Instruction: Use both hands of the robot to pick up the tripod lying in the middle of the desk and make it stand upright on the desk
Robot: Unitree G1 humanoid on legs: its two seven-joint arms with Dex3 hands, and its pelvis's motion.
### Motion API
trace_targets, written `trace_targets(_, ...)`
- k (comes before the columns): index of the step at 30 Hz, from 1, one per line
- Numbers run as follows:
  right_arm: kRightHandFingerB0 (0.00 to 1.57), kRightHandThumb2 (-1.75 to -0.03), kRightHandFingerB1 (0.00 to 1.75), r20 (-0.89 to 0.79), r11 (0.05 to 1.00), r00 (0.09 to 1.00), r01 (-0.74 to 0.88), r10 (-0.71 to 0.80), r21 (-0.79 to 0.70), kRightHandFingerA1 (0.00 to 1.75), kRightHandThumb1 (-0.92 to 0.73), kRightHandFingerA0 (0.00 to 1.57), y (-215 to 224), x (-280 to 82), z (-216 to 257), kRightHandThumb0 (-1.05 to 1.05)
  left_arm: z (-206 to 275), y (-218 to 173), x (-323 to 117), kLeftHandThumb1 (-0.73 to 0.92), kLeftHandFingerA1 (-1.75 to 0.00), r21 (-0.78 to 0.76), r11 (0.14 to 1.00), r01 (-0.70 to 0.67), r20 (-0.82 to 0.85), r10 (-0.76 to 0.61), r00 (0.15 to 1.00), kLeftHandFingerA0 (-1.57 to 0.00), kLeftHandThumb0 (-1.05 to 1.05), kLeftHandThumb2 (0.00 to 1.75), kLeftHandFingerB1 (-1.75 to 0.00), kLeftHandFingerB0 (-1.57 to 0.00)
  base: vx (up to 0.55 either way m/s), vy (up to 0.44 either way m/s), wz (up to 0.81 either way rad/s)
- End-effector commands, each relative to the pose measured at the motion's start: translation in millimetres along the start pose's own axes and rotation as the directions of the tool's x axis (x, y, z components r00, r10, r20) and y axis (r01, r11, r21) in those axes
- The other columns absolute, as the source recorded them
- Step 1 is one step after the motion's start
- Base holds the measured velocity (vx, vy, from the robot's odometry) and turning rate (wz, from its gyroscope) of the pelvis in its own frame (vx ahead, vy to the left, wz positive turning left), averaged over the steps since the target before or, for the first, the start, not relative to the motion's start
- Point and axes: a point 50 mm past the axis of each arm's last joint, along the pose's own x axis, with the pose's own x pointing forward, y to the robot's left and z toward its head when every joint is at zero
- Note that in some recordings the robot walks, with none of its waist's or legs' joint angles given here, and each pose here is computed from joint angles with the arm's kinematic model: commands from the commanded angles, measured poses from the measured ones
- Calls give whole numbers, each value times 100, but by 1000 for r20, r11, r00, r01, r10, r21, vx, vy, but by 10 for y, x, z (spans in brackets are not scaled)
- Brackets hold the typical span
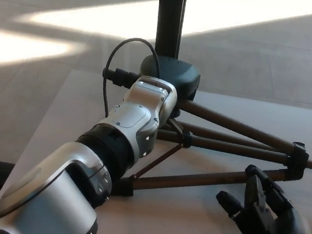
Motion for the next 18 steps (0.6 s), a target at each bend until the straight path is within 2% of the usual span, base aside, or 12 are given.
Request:
trace_targets(1,33,-89,60,-220,953,975,73,-8,293,72,-58,40,295,-19,-247,-49,-49,113,-18,74,-116,-68,988,-137,44,140,989,-74,-27,74,-86,-74,0,0,0)
trace_targets(2,29,-61,49,-244,950,970,91,-16,298,69,-75,36,296,-23,-283,-45,-73,111,-18,76,-95,-35,990,-135,43,137,990,-73,-27,74,-78,-71,0,0,0)
trace_targets(3,23,-64,47,-265,942,964,101,-14,321,67,-76,30,309,-27,-315,-46,-112,129,-18,77,-86,-16,990,-139,44,139,989,-67,-27,74,-71,-66,0,0,0)
trace_targets(4,20,-84,52,-275,938,961,102,-7,332,64,-63,26,318,-32,-329,-52,-129,145,-19,77,-91,-12,990,-143,41,143,989,-68,-27,74,-71,-66,0,0,0)
trace_targets(8,13,-84,50,-297,931,955,95,15,354,62,-66,18,342,-52,-360,-54,-171,158,-29,82,-129,-17,988,-154,23,154,988,-73,-31,70,-82,-68,0,0,0)
trace_targets(10,11,-84,51,-318,909,948,145,-15,390,62,-69,13,377,-94,-396,-55,-207,181,-45,78,-96,-37,983,-182,32,183,983,-57,-27,73,-78,-66,0,0,0)
trace_targets(12,7,-82,50,-315,900,949,158,-24,407,63,-73,7,392,-136,-407,-56,-219,212,-49,77,-109,-31,983,-182,31,183,983,-62,-26,72,-73,-63,0,0,0)
trace_targets(13,2,-118,54,-312,891,950,162,-24,424,57,-72,4,405,-163,-419,-32,-228,233,-53,78,-122,-41,983,-179,34,180,983,-68,-26,73,-77,-65,0,0,0)
trace_targets(14,4,-65,35,-309,887,950,168,-30,429,57,-82,1,404,-177,-421,-50,-235,248,-56,80,-118,-40,982,-183,40,184,982,-70,-28,72,-70,-59,0,0,0)
trace_targets(15,4,-68,27,-305,883,952,177,-40,436,45,-79,0,388,-176,-420,-48,-242,267,-54,80,-138,-36,983,-179,36,180,983,-77,-29,72,-80,-65,0,0,0)
trace_targets(17,1,-67,32,-303,874,951,201,-65,442,51,-78,0,380,-168,-418,-49,-250,283,-56,79,-137,-39,983,-180,36,182,983,-79,-29,72,-85,-69,0,0,0)
trace_targets(18,0,-88,29,-301,868,950,215,-80,447,42,-66,0,378,-152,-408,-54,-256,293,-58,79,-136,-37,980,-194,41,195,980,-82,-30,71,-84,-70,0,0,0)
